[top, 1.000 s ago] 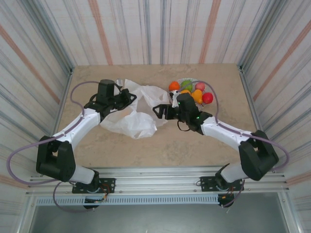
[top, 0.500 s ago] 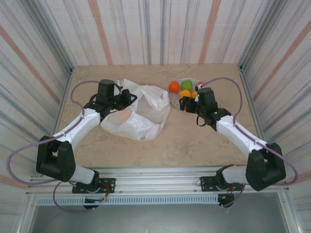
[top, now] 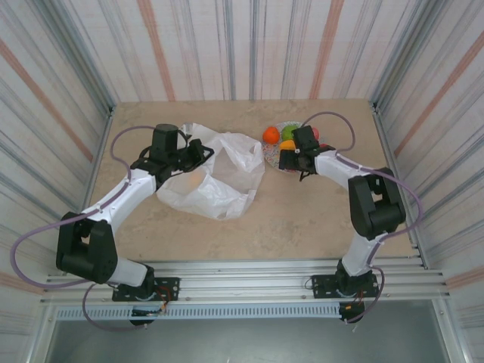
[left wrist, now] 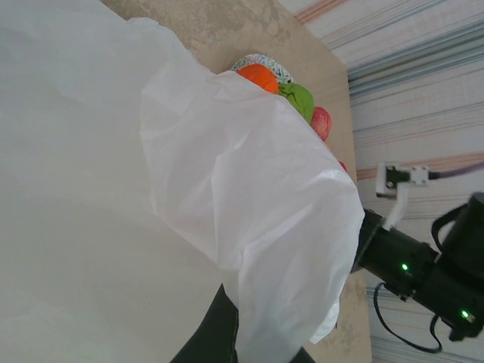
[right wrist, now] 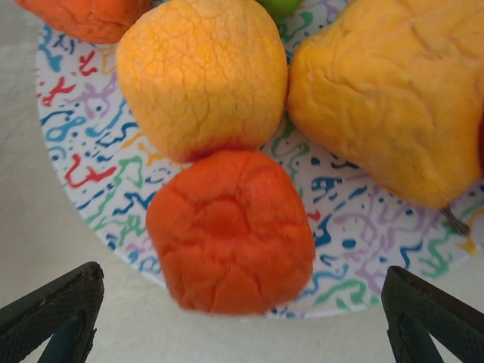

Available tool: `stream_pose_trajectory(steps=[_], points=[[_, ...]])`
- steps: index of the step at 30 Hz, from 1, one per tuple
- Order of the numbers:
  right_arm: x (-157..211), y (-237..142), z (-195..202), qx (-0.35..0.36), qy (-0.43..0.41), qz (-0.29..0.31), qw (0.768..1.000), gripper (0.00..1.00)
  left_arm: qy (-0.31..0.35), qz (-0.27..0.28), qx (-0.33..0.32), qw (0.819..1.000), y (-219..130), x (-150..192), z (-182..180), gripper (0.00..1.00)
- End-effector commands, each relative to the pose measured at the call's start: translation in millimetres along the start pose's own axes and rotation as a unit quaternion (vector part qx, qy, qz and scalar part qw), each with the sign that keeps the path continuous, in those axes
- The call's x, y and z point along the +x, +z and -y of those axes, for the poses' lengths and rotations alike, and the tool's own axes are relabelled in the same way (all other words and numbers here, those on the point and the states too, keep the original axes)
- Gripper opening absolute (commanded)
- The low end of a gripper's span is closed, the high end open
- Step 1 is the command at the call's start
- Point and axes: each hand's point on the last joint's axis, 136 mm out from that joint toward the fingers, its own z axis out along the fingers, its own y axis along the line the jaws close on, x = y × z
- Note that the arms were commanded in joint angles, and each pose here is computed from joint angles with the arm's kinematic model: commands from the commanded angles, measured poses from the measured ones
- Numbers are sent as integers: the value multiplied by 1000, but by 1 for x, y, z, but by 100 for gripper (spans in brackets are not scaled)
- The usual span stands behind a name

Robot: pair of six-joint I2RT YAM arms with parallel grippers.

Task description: Place the fruits into the plastic bag

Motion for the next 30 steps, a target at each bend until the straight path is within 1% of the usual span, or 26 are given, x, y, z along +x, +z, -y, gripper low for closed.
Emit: stream_pose_trajectory(steps=[1,7,12,14,18,21,25,30], points=[[2,11,7,30,-24,-20,999,93,9,1,12,1000,-10,0,7,1],[4,27,6,37,-41,-38,998,78,5,-2,17,1000,-8,1,8,1],[4,27,2,26,-49,-36,998,64,5,-4,17,1000,-6,1,7,1],[3,23,3,25,-50,-31,998,61,4,-6,17,1000,-5,2,6,1],[-2,5,4,22,-52,-13,998,61,1,-9,17,1000,-4,3,5,1],[-4,-20,5,11,-47,7,999,61,1,-11,18,1000,-4,4,5,1],[12,-56,-12,-56,-49,22,997,63,1,-11,19,1000,-4,4,6,1],[53,-85,-57,-157,-60,16,986,63,0,-11,16,1000,-4,5,4,1]])
